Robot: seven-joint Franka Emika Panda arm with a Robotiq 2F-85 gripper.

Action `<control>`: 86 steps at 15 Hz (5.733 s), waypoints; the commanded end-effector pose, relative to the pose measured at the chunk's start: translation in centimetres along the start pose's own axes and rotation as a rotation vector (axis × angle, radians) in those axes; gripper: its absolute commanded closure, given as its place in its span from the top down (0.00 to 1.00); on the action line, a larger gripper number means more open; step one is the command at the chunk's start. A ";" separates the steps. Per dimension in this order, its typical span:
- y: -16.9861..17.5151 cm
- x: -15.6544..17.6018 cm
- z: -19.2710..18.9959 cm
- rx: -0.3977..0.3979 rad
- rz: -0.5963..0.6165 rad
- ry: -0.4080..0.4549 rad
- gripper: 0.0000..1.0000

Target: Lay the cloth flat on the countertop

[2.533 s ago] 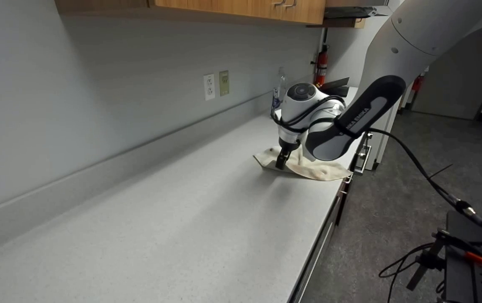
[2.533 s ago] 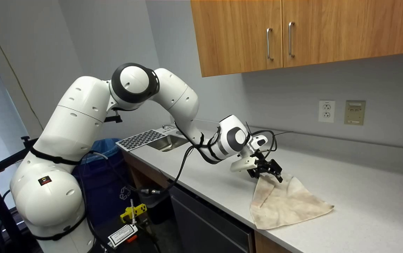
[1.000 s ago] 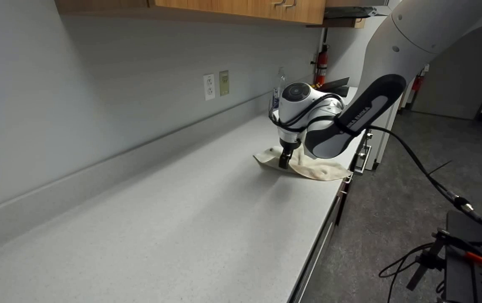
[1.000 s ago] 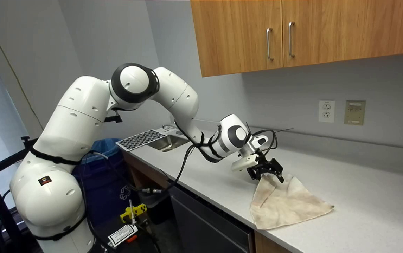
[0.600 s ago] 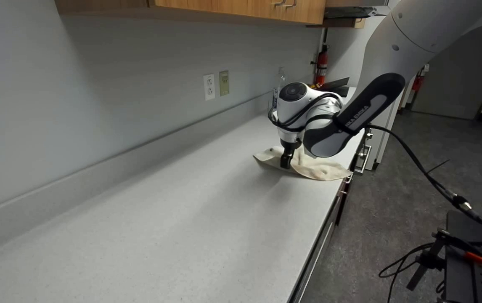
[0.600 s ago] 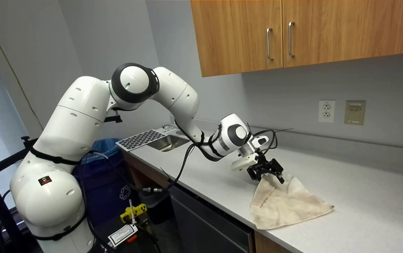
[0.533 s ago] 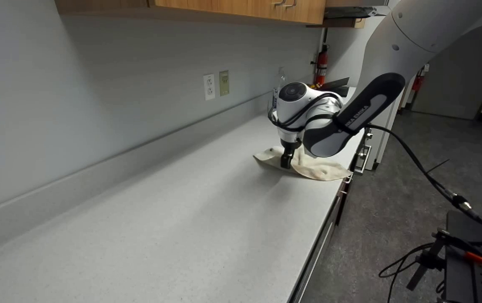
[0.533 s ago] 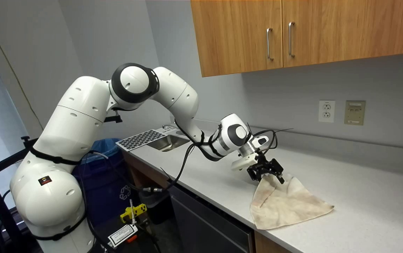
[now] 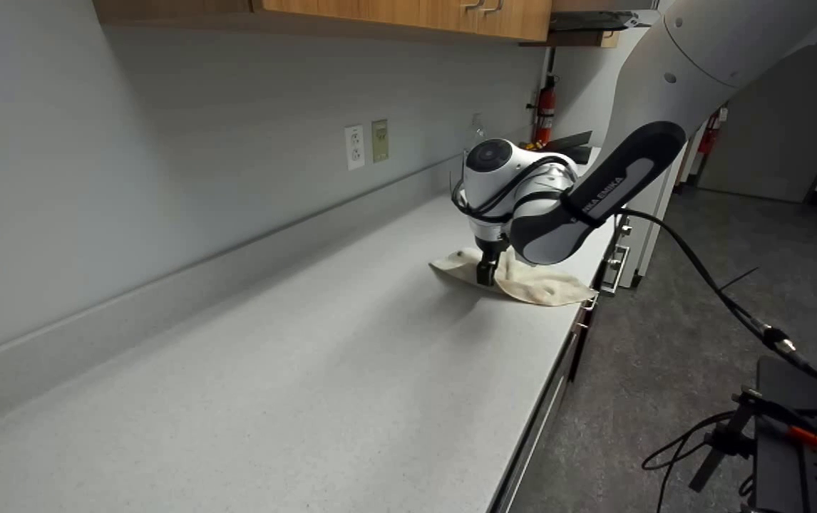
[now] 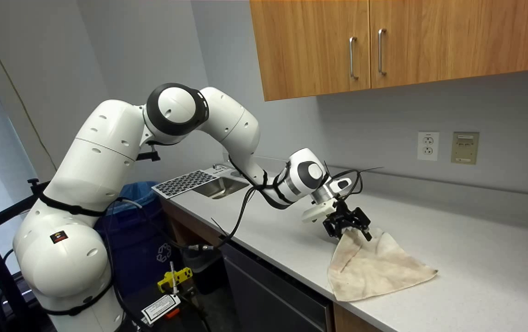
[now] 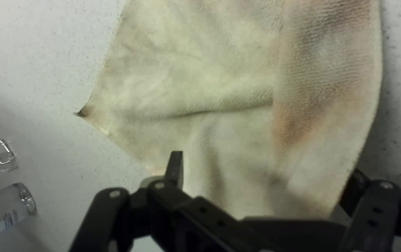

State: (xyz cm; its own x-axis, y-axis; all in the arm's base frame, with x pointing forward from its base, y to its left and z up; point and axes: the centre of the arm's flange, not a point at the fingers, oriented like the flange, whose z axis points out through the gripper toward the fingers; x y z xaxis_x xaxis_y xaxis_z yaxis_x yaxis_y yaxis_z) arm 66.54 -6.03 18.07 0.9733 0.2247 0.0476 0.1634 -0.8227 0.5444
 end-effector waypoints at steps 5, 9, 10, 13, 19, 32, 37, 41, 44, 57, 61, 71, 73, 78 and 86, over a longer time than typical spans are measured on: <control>0.3 0.4 -0.6 0.000 -0.020 -0.008 0.72; 0.1 0.5 -0.6 0.001 -0.019 -0.004 0.43; 0.1 0.5 -0.6 0.000 -0.018 -0.004 0.37; 0.1 0.5 -0.6 -0.001 -0.019 -0.006 0.15; 0.1 0.5 -0.6 -0.004 -0.022 -0.009 0.01; 0.0 0.1 -1.0 0.014 -0.031 -0.110 0.99; -0.1 0.3 -0.9 0.003 -0.040 -0.096 0.93; 0.1 0.4 -1.1 -0.024 -0.045 -0.100 0.61; 0.2 0.5 -1.2 -0.044 -0.055 -0.097 0.37; 0.3 0.7 -1.2 -0.056 -0.089 -0.073 0.00; 0.0 0.8 -0.6 0.043 -0.105 -0.026 0.00; -4.9 -0.4 -16.8 0.286 -0.197 0.115 0.00; -5.5 -0.7 -16.8 0.330 -0.201 0.084 0.00; -7.4 -1.6 -11.8 0.473 -0.176 -0.058 0.00; -9.6 -1.9 -8.8 0.536 -0.176 -0.136 0.42</control>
State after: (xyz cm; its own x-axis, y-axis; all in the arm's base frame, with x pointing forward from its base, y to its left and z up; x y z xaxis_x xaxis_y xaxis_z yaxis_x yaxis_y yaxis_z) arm 60.89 5.96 19.89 0.9368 0.3317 -0.1110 0.3403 -0.9378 0.0693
